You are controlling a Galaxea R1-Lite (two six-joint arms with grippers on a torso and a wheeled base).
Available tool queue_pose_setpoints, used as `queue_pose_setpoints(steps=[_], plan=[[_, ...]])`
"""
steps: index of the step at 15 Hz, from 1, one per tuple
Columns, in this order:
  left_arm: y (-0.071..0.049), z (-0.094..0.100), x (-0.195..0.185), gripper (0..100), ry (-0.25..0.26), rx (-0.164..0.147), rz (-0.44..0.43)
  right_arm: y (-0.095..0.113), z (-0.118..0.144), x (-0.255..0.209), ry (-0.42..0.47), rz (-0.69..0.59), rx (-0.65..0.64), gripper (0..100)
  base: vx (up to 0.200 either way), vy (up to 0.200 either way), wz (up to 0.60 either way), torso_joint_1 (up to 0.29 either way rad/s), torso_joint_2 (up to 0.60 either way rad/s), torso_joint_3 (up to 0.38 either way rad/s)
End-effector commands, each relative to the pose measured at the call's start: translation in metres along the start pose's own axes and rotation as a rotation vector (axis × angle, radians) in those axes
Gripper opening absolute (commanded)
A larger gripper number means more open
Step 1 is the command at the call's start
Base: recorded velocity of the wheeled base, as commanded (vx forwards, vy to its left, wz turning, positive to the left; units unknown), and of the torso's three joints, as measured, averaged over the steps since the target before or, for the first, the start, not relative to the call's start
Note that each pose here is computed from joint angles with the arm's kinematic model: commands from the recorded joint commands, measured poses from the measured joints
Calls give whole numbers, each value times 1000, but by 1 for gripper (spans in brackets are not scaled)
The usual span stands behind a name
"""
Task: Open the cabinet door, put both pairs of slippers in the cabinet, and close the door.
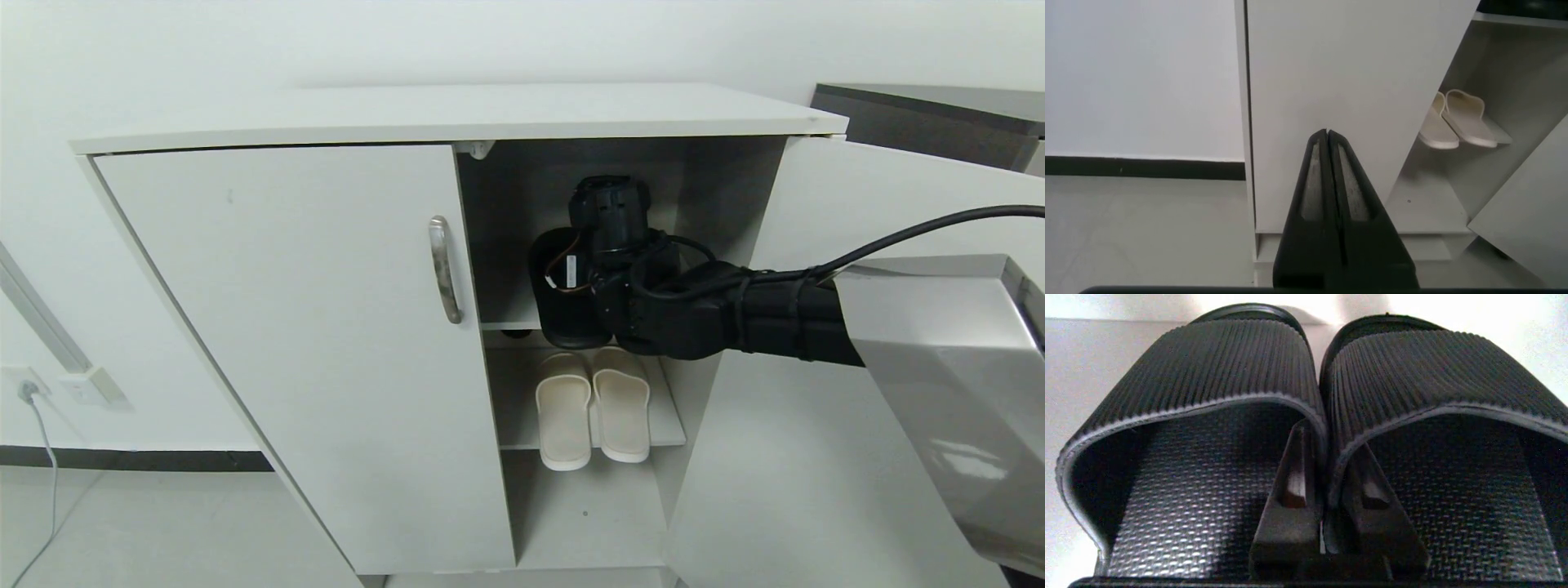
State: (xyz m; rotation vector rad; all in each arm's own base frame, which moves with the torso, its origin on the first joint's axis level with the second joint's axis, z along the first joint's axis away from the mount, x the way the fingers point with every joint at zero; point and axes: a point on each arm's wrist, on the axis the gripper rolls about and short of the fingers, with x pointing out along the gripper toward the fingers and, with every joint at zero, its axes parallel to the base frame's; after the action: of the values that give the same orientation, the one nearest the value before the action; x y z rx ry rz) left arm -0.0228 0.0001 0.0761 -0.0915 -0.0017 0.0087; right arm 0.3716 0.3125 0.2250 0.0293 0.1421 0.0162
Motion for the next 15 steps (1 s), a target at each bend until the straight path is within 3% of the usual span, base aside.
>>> queue_pose_setpoints(steps=[1, 10, 11, 15], plan=[[0, 0, 0, 0, 0, -1, 0, 1, -3, 1, 3, 0, -3, 0, 0, 0, 0, 0, 0, 0], [0, 0, 0, 0, 0, -1, 2, 1, -3, 1, 4, 0, 2, 0, 0, 0, 0, 0, 0, 0], [0, 0, 0, 0, 0, -1, 2, 1, -3, 1, 6, 0, 1, 100, 0, 0, 0, 0, 0, 0], [0, 0, 0, 0, 0, -4, 2, -3, -4, -9, 31, 3, -21, 100, 0, 0, 0, 0, 0, 0]])
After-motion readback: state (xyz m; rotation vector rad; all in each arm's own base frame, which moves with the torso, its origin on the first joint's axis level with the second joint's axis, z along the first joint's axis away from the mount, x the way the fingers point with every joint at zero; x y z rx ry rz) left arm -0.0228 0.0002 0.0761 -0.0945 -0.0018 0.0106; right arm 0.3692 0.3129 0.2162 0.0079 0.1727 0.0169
